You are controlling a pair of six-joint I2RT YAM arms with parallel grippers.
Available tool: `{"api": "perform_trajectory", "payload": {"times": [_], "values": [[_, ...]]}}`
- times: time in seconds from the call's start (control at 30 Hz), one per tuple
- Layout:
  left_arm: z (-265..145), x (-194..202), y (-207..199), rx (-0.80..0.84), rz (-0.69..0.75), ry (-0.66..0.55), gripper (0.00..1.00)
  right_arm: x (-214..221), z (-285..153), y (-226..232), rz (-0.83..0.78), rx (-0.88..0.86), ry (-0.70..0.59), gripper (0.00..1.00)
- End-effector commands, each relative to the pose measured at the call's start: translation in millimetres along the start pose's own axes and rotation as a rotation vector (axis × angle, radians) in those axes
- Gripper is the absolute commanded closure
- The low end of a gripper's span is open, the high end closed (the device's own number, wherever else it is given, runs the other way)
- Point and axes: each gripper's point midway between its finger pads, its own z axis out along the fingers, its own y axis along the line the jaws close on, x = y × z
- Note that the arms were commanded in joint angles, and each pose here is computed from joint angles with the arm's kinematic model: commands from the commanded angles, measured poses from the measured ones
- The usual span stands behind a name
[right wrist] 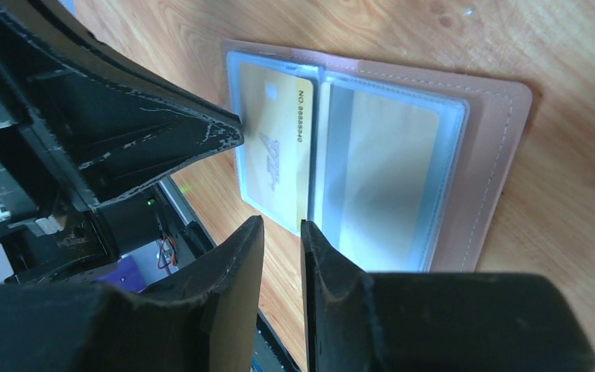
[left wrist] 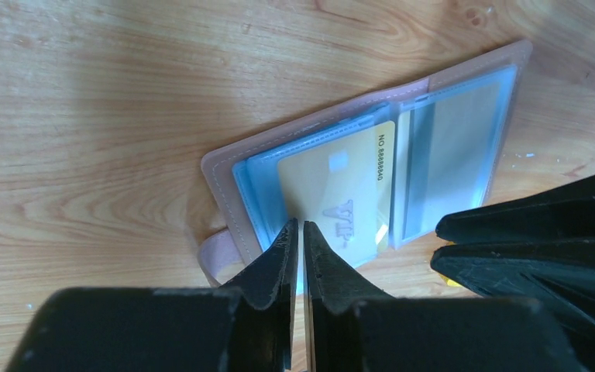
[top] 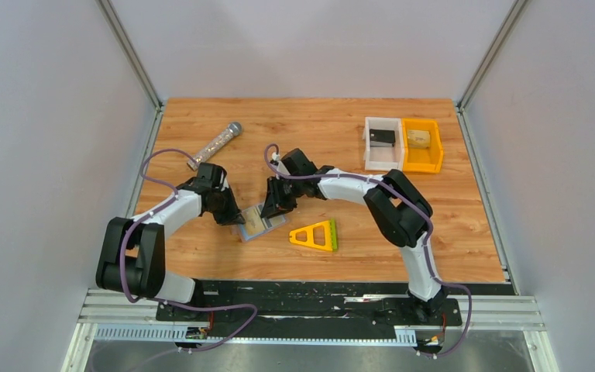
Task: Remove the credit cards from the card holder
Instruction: Remove the credit card from the card holder.
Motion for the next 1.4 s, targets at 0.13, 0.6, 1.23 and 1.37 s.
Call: {"api": "perform_trajectory", "payload": {"times": [0.13, 0.6, 1.23, 1.37], "values": [[7, -1, 14, -0.056, 0.023, -0.006, 0.88, -10, 16, 14, -0.027, -0.070, -0.001, 0.75], [10, 3, 13, -0.041, 0.014, 0.011, 0.88, 2, 31, -1, -0.002, -0.041, 0.023, 0.75], [10, 4, 12, -0.031, 0.012, 0.012, 0.89, 3, 36, 1, 0.002, -0.064, 0.036, 0.86], [10, 4, 15, -0.047, 0.016, 0.011, 0.89, 0, 26, -1, -0.003, -0.054, 0.011, 1.00]]}}
